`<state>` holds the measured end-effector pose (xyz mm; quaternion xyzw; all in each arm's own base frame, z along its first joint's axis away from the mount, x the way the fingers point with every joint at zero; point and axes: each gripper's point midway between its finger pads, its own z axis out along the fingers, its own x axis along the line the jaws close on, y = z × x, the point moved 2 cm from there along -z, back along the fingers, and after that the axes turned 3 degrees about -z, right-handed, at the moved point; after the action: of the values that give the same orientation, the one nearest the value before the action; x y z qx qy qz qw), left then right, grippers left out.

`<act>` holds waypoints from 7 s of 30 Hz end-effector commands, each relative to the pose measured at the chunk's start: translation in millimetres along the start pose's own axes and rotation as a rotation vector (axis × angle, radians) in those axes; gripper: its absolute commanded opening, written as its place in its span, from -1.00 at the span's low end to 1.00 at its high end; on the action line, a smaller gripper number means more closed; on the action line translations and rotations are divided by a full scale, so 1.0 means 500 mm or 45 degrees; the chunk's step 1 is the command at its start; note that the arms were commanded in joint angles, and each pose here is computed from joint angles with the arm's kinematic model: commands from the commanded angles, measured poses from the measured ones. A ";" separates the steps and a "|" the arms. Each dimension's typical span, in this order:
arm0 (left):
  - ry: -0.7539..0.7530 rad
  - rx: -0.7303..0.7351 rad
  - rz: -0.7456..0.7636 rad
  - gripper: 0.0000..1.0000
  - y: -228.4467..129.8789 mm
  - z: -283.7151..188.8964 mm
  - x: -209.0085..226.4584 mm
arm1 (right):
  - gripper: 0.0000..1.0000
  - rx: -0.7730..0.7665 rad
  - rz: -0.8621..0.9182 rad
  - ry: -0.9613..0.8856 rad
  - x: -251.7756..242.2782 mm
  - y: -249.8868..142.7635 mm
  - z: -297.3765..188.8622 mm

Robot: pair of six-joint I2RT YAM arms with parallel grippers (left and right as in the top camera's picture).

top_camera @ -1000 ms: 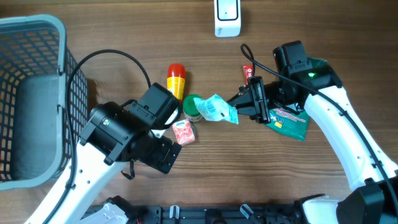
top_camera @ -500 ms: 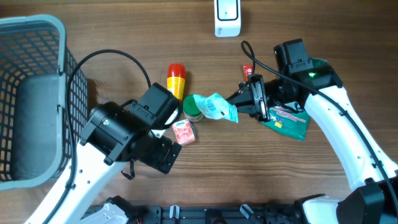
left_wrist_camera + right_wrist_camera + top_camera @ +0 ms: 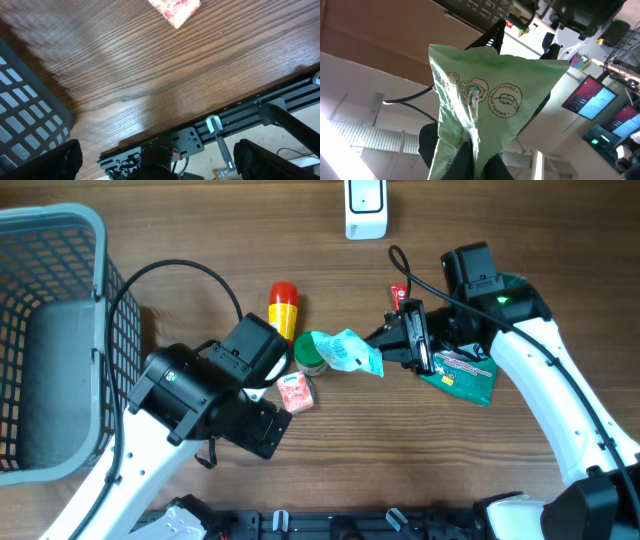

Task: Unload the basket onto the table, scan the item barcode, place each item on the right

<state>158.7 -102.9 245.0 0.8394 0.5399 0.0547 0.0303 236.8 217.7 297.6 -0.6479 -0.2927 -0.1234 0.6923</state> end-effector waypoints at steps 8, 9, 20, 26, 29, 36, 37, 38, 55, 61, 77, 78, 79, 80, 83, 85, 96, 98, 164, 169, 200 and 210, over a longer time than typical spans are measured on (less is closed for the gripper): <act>-0.008 -0.007 -0.017 1.00 -0.002 -0.003 0.000 | -0.92 -0.021 -0.043 0.162 0.036 -0.015 -0.076; -0.008 -0.007 -0.017 1.00 -0.002 -0.003 0.000 | -0.91 -0.034 -0.281 0.154 0.049 -0.012 -0.079; -0.008 -0.007 -0.017 1.00 -0.002 -0.003 0.000 | -0.91 0.003 -2.994 0.024 0.141 -0.137 -0.033; -0.008 -0.007 -0.017 1.00 -0.002 -0.003 0.000 | -0.91 0.028 -3.923 0.035 0.132 -0.193 -0.022; -0.008 -0.007 -0.017 1.00 -0.002 -0.003 0.000 | -0.91 0.035 -4.404 0.030 0.139 -0.218 -0.022; -0.008 -0.007 -0.017 1.00 -0.002 -0.003 0.000 | -0.91 0.060 -4.979 -0.008 0.142 -0.289 -0.021; -0.008 -0.007 -0.017 1.00 -0.002 -0.003 0.000 | -0.91 0.061 -5.005 -0.009 0.139 -0.297 -0.021; -0.008 -0.007 -0.017 1.00 -0.002 -0.003 0.000 | -0.91 0.062 -5.019 -0.009 0.137 -0.300 -0.021; -0.008 -0.007 -0.017 1.00 -0.002 -0.003 0.000 | -0.92 -0.001 -4.828 -0.015 0.124 -0.316 -0.020; -0.008 -0.007 -0.017 1.00 -0.002 -0.003 0.000 | -0.91 -0.657 -3.582 -0.427 0.196 -0.118 -0.053; -0.008 -0.007 -0.017 1.00 -0.002 -0.003 0.000 | -0.91 -1.769 -1.729 -0.407 0.305 0.508 -0.255; -0.008 -0.007 -0.017 1.00 -0.002 -0.003 0.000 | -0.91 -1.776 -1.716 -0.388 0.313 0.534 -0.256; -0.008 -0.007 -0.017 1.00 -0.002 -0.003 0.000 | -0.91 -1.793 -1.678 -0.370 0.324 0.573 -0.261; -0.008 -0.007 -0.017 1.00 -0.002 -0.003 0.000 | -0.91 -1.793 -1.676 -0.365 0.332 0.586 -0.262; -0.008 -0.007 -0.017 1.00 -0.002 -0.003 0.000 | -0.91 -1.790 -1.633 -0.360 0.361 0.623 -0.265; -0.008 -0.007 -0.017 1.00 -0.002 -0.003 0.000 | -0.91 -1.819 -1.597 -0.350 0.366 0.623 -0.271; -0.008 -0.007 -0.017 1.00 -0.002 -0.003 0.000 | -0.91 -1.975 -1.494 -0.325 0.387 0.390 -0.463; -0.008 -0.007 -0.017 1.00 -0.002 -0.003 0.000 | -0.91 -2.089 -1.387 -0.341 0.357 0.323 -0.563; -0.008 -0.007 -0.017 1.00 -0.002 -0.003 0.000 | -0.91 -1.183 -0.204 -1.526 -0.323 0.640 -0.416; -0.008 -0.007 -0.017 1.00 -0.002 -0.003 0.000 | -0.91 -0.858 -0.696 -1.100 -0.197 0.586 -0.298; -0.008 -0.007 -0.017 1.00 -0.002 -0.003 0.000 | -0.91 -0.216 -2.282 0.085 0.060 -0.234 -0.092; -0.008 -0.007 -0.017 1.00 -0.002 -0.003 0.000 | -0.91 -0.405 -1.896 0.113 0.075 -0.370 -0.139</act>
<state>158.8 -102.7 244.9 0.8385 0.5413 0.0546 0.0302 172.3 147.0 465.8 -0.2123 -0.6753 -0.6817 0.1849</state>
